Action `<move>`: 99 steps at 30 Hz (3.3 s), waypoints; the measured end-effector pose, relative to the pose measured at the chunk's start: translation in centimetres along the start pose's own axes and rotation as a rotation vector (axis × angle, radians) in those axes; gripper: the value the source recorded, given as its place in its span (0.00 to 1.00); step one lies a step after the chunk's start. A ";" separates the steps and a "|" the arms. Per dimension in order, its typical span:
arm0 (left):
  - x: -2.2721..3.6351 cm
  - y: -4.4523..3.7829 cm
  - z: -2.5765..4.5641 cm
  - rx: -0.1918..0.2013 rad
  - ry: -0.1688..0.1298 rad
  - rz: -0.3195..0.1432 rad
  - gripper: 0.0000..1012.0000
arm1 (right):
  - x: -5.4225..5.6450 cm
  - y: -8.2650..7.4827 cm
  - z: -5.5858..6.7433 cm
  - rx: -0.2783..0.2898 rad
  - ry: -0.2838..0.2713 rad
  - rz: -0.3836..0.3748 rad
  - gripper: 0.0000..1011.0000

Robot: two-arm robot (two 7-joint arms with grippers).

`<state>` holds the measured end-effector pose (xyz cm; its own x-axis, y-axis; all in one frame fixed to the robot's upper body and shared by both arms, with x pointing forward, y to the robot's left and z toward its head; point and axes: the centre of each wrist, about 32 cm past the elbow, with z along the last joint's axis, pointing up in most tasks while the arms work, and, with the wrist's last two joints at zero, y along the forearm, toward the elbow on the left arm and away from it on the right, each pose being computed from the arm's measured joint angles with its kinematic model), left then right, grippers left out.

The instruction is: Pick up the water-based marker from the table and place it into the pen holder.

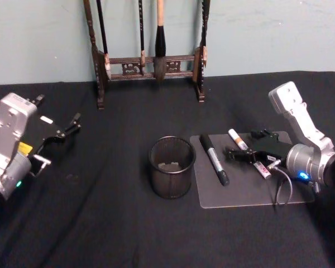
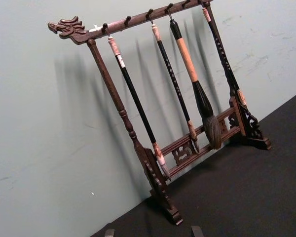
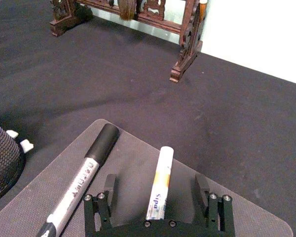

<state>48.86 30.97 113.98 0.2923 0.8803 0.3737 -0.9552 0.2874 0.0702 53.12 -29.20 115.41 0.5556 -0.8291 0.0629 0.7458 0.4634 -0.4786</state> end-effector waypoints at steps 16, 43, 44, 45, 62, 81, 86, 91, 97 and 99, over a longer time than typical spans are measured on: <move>0.00 0.00 0.00 0.000 0.000 0.000 0.99 | 0.0 0.1 -0.4 -0.009 0.004 0.003 0.99; 0.00 0.00 0.00 0.000 0.000 0.000 0.99 | -0.3 0.3 -0.7 -0.015 -0.001 0.010 0.99; 0.00 0.00 0.00 0.000 0.000 0.000 0.99 | -0.3 0.3 -0.7 -0.015 -0.001 0.010 0.99; 0.00 0.00 0.00 0.000 0.000 0.000 0.99 | -0.3 0.3 -0.7 -0.015 -0.001 0.010 0.99; 0.00 0.00 0.00 0.000 0.000 0.000 0.99 | -0.2 0.3 -0.6 -0.014 0.001 0.010 0.68; 0.00 0.00 0.00 0.000 0.000 0.000 0.99 | -0.2 0.3 -0.6 -0.014 0.002 0.010 0.18; 0.00 0.00 0.00 0.000 0.000 0.000 0.99 | -0.2 0.3 -0.6 -0.014 0.002 0.010 0.18; 0.00 0.00 0.00 0.000 0.000 0.000 0.99 | -0.3 0.3 -0.6 -0.008 0.001 0.010 0.18; 0.00 0.00 0.00 0.000 0.000 0.000 0.99 | -0.6 0.0 -0.4 0.064 -0.024 -0.012 0.18; 0.00 0.00 0.00 0.000 0.000 0.000 0.99 | -0.7 -0.2 -0.2 0.091 -0.034 -0.020 0.18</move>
<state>48.86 30.96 113.98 0.2923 0.8803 0.3737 -0.9552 0.2874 0.0703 52.52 -28.77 115.25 0.5511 -0.8281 0.1026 0.7865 0.4744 -0.3953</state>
